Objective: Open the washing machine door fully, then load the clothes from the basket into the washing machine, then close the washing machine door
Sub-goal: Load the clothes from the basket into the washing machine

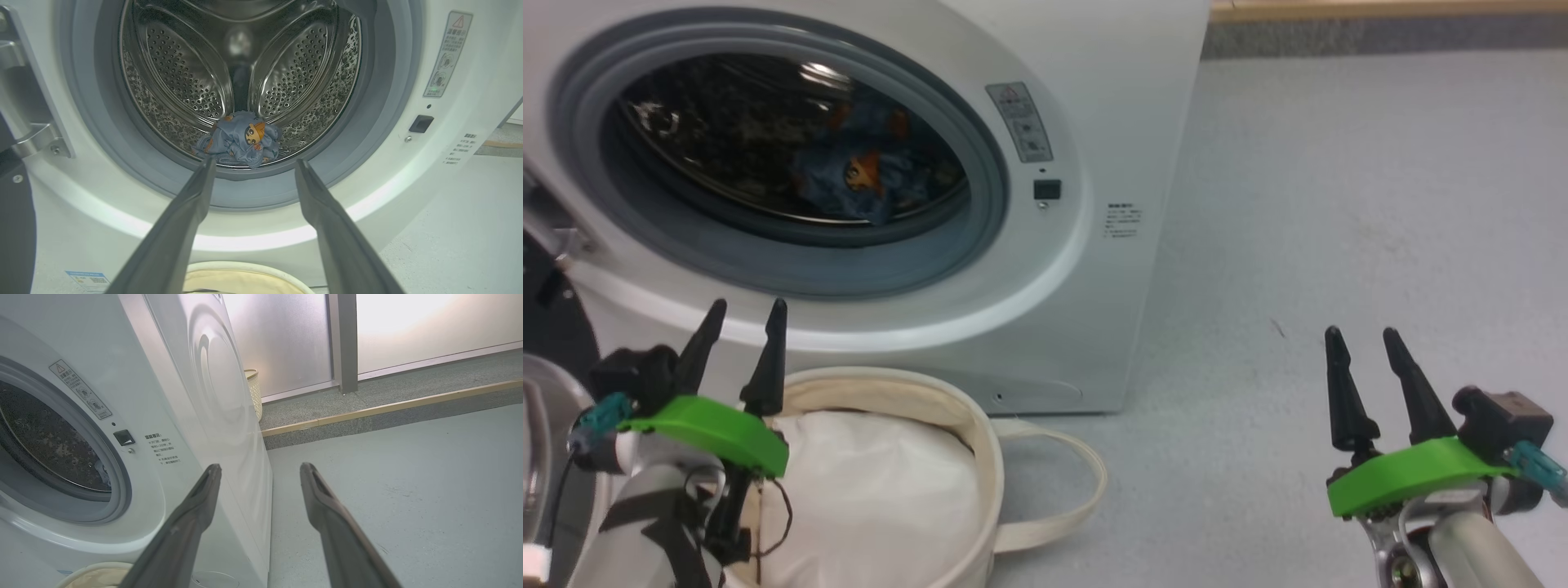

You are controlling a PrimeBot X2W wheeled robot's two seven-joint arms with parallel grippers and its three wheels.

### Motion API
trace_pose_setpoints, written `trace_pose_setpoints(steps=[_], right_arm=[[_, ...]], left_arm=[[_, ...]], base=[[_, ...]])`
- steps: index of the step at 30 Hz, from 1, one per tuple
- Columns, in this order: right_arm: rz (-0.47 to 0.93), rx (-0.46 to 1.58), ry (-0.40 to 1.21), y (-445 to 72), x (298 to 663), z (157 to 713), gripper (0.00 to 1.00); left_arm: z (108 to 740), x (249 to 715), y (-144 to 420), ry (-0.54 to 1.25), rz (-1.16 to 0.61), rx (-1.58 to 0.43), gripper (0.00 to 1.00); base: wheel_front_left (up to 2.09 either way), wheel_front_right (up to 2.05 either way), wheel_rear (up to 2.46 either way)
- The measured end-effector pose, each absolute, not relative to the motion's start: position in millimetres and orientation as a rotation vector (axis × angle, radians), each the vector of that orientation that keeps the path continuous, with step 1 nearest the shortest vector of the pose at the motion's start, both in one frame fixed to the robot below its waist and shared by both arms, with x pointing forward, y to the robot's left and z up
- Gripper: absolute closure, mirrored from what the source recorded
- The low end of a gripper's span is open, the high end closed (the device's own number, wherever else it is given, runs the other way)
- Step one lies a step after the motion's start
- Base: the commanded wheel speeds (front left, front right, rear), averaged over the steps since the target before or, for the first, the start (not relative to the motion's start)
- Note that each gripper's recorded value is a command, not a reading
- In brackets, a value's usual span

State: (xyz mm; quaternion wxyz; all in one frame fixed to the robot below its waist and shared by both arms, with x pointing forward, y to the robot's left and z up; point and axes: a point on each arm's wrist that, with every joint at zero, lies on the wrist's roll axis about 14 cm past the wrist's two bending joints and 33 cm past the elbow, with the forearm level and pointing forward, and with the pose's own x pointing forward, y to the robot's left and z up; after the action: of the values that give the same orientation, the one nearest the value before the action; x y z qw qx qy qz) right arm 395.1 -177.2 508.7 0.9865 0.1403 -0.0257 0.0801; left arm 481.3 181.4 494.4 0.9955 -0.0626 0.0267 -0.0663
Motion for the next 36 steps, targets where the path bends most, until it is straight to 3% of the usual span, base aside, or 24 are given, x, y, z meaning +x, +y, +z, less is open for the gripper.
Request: trace_pose_setpoints(steps=[13,36], right_arm=[[0.245,0.259,-0.087,-156.7,389.7,526.3,0.00],[0.259,0.260,-0.064,-152.2,388.1,519.6,0.00]], left_arm=[[511.6,425.5,225.8,-0.021,-0.027,-0.142,0.00],[509.3,425.1,218.9,-0.014,-0.053,-0.131,0.00]], base=[[0.00,0.00,0.00],[0.00,0.00,0.00]])
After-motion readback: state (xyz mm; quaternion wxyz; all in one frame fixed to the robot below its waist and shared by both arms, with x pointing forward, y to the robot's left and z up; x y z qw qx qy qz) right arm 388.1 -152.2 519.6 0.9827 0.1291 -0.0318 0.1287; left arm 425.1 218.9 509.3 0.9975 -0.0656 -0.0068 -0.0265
